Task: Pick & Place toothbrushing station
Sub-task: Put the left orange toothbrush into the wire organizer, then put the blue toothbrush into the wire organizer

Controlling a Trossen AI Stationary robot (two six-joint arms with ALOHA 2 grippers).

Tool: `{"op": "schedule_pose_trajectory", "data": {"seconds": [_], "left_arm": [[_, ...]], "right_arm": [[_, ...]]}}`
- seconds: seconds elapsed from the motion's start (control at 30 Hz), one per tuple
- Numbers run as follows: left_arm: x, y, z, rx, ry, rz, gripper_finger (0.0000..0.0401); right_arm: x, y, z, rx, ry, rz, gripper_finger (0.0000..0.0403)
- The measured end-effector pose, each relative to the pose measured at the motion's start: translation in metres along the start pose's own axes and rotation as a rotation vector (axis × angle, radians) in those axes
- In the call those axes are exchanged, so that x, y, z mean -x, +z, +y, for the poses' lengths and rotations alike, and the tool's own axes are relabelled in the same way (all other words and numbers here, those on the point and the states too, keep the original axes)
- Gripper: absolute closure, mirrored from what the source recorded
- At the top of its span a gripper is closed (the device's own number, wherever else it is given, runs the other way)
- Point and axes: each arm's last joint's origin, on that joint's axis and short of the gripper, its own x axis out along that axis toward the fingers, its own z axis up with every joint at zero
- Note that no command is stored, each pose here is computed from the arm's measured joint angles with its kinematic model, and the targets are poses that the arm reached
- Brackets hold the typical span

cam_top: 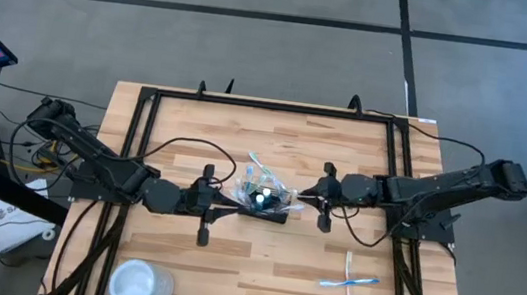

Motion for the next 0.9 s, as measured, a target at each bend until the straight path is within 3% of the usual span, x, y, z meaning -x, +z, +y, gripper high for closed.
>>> {"op": "schedule_pose_trajectory", "data": {"seconds": [0.4,0.63,0.9], "left_arm": [[0.000,0.000,0.000,0.000,0.000,0.000,0.0371],[0.000,0.000,0.000,0.000,0.000,0.000,0.0371],[0.000,0.000,0.000,0.000,0.000,0.000,0.0371]], "right_arm": [[0.026,-0.001,-0.003,-0.038,0.006,0.042,0.0342],[0.043,-0.015,0.013,-0.086,0.087,0.171,0.0342],[0.061,-0.033,0.031,-0.231,0.175,0.355,0.0342]]}}
